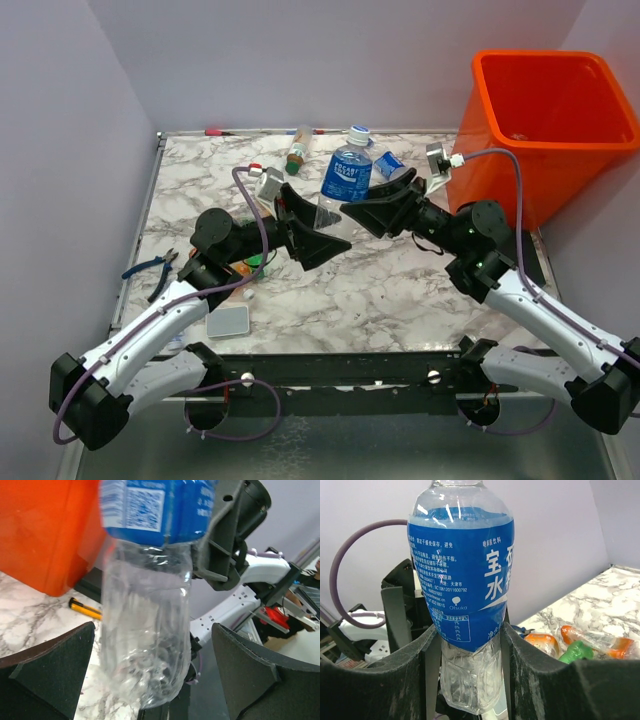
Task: Put the plastic bottles in the bin
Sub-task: Pick up the plastic bottle at the center of the board.
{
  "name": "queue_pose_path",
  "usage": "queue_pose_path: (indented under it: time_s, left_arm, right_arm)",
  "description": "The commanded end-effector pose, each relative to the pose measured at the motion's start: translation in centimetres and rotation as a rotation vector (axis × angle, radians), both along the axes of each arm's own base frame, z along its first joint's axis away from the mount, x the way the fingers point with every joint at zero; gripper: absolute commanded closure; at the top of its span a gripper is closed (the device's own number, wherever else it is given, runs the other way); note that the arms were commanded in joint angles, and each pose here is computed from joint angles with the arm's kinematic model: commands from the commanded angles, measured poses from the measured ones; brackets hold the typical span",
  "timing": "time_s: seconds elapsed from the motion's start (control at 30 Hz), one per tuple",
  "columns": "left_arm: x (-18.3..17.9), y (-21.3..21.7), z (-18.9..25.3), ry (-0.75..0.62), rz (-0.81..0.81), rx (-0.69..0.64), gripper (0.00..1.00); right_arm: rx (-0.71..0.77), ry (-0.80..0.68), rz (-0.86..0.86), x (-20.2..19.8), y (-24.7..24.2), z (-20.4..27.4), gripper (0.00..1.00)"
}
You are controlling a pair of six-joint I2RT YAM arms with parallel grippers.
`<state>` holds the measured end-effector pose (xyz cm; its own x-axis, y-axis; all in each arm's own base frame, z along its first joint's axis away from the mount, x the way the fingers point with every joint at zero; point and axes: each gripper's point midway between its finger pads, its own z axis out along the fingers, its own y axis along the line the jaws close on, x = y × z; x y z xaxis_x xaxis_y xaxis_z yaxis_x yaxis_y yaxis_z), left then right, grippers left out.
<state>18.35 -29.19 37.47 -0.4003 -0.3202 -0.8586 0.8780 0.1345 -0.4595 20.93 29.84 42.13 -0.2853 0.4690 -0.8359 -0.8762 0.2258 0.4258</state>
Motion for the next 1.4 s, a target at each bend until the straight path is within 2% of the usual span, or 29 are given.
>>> queue_pose_path:
  time_s: [0.0,0.07,0.13,0.2,0.27,0.33,0.43,0.5,0.6,0.7,0.77,0.93,1.07,1.13,1.3,1.33,1.37]
  left_arm:
    - [-1.1,-1.0,0.5,-0.049,-0.058,-0.010,0.04]
    - [-0.7,-1.2,0.3,-0.041,-0.047,-0.007,0.16]
    - [-0.5,-1.3,0.1,-0.038,-0.042,-0.004,0.34]
    - [-0.3,-1.2,0.0,-0.037,-0.028,-0.003,0.54]
    - [-0.1,-1.1,-0.2,-0.040,-0.013,-0.003,0.65]
    - [-0.1,-0.9,-0.2,-0.048,0.000,-0.005,0.70]
    - [-0.2,-0.7,-0.4,-0.054,0.005,-0.003,0.74]
    - [-0.3,-0.7,-0.6,-0.054,0.004,0.001,0.74]
    - [-0.4,-0.6,-1.0,-0.056,0.001,0.013,0.75]
    - [-0.6,-0.6,-1.2,-0.060,-0.006,0.023,0.76]
    - [-0.8,-0.5,-1.3,-0.064,-0.013,0.027,0.76]
    - [-1.0,-0.3,-1.3,-0.082,-0.011,0.041,0.76]
    - [-1.3,-0.2,-1.5,-0.094,-0.011,0.055,0.77]
    - [-1.4,-0.1,-1.6,-0.101,-0.017,0.060,0.77]
    - [-1.4,0.0,-1.8,-0.107,-0.010,0.075,0.76]
    - [-1.3,0.0,-1.9,-0.105,-0.003,0.079,0.72]
    - [-1.1,0.1,-2.0,-0.105,0.010,0.085,0.60]
  right_arm:
    - [0.045,-0.032,0.071,-0.9,0.7,1.5,0.68]
    - [0.039,-0.025,0.081,-1.0,0.8,1.3,0.66]
    - [0.035,-0.021,0.076,-0.9,0.7,1.3,0.61]
    - [0.023,-0.019,0.067,-1.0,0.6,1.4,0.50]
    - [0.011,-0.017,0.062,-1.0,0.5,1.7,0.33]
    - [-0.001,-0.016,0.043,-1.0,0.2,2.1,0.18]
    - [-0.007,-0.043,-0.042,-0.4,-0.9,3.6,0.05]
    - [-0.019,-0.058,-0.114,0.4,-1.7,4.9,0.02]
    - [-0.061,-0.076,-0.212,1.9,-2.4,6.8,0.02]
    - [-0.124,-0.047,-0.253,3.7,-1.8,7.6,0.07]
    - [-0.172,-0.019,-0.246,4.5,-1.1,7.4,0.15]
    - [-0.227,0.014,-0.154,4.6,1.0,7.1,0.29]
    - [-0.255,0.050,-0.136,4.9,1.5,6.2,0.36]
    - [-0.255,0.054,-0.130,4.8,1.6,6.1,0.43]
    - [-0.268,0.067,-0.097,4.6,2.0,5.8,0.70]
    - [-0.273,0.066,-0.088,4.5,2.1,5.8,0.80]
    - [-0.279,0.070,-0.086,4.5,2.1,5.7,0.94]
